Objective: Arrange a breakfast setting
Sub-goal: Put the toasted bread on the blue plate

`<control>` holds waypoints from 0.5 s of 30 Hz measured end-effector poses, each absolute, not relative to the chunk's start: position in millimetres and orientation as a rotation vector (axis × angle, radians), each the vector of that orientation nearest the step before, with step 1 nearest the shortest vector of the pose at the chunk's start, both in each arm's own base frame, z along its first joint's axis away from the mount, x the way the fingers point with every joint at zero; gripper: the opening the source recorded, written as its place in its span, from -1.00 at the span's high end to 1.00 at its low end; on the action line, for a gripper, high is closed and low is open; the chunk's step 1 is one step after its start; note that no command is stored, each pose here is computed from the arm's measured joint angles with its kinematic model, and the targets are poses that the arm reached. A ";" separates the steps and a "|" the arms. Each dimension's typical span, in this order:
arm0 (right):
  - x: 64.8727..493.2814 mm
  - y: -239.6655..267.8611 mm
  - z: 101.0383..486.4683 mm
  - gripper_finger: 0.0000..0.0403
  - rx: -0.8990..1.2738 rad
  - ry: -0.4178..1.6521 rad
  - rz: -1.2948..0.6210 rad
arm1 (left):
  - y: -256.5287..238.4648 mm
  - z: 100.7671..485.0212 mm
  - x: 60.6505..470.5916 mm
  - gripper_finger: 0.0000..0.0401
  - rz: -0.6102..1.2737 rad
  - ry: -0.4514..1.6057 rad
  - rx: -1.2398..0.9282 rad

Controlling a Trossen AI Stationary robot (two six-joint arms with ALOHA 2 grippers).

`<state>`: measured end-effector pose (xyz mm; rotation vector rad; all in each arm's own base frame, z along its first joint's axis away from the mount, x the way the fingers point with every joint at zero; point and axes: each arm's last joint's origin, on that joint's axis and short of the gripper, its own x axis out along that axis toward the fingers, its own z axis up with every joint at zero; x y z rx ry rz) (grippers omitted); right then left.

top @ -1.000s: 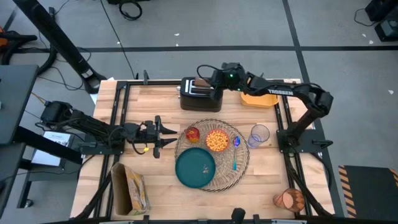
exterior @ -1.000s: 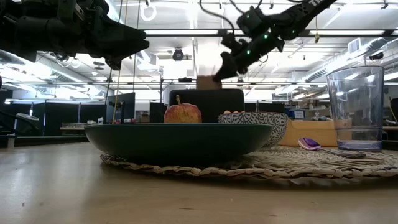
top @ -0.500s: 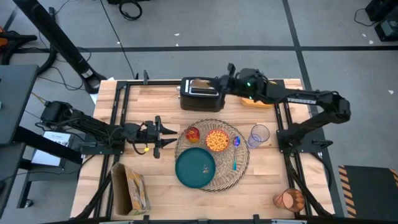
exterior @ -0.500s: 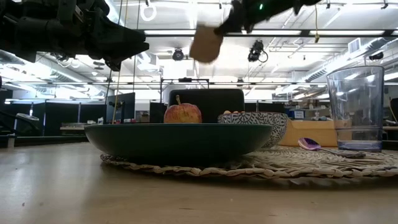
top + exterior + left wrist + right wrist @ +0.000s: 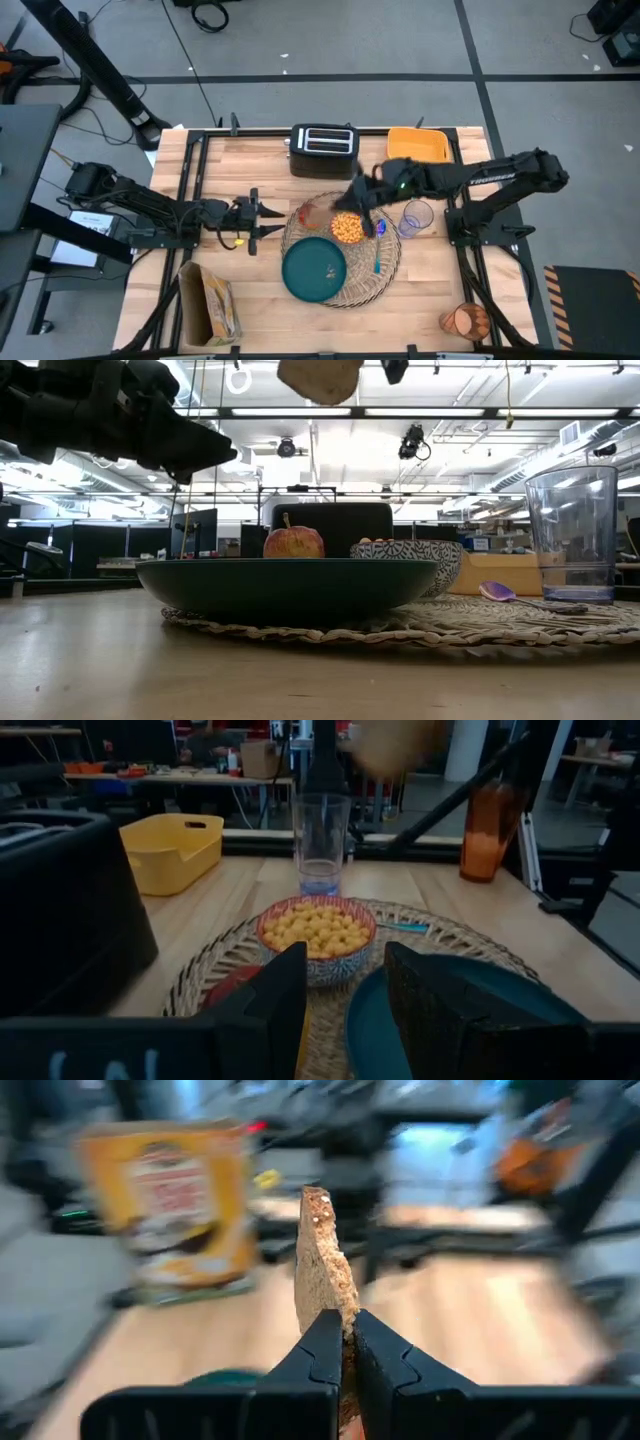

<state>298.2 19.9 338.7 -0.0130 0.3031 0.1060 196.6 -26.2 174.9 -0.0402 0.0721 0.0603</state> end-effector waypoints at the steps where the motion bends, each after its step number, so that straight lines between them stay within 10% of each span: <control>1: 301.5 26.2 334.8 0.92 0.018 0.315 0.145 | -26.2 175.6 196.7 0.28 0.061 0.065 -0.042; 15: 361.8 87.2 235.3 0.92 0.285 0.588 0.388 | -26.3 180.3 196.9 0.28 0.058 0.019 -0.036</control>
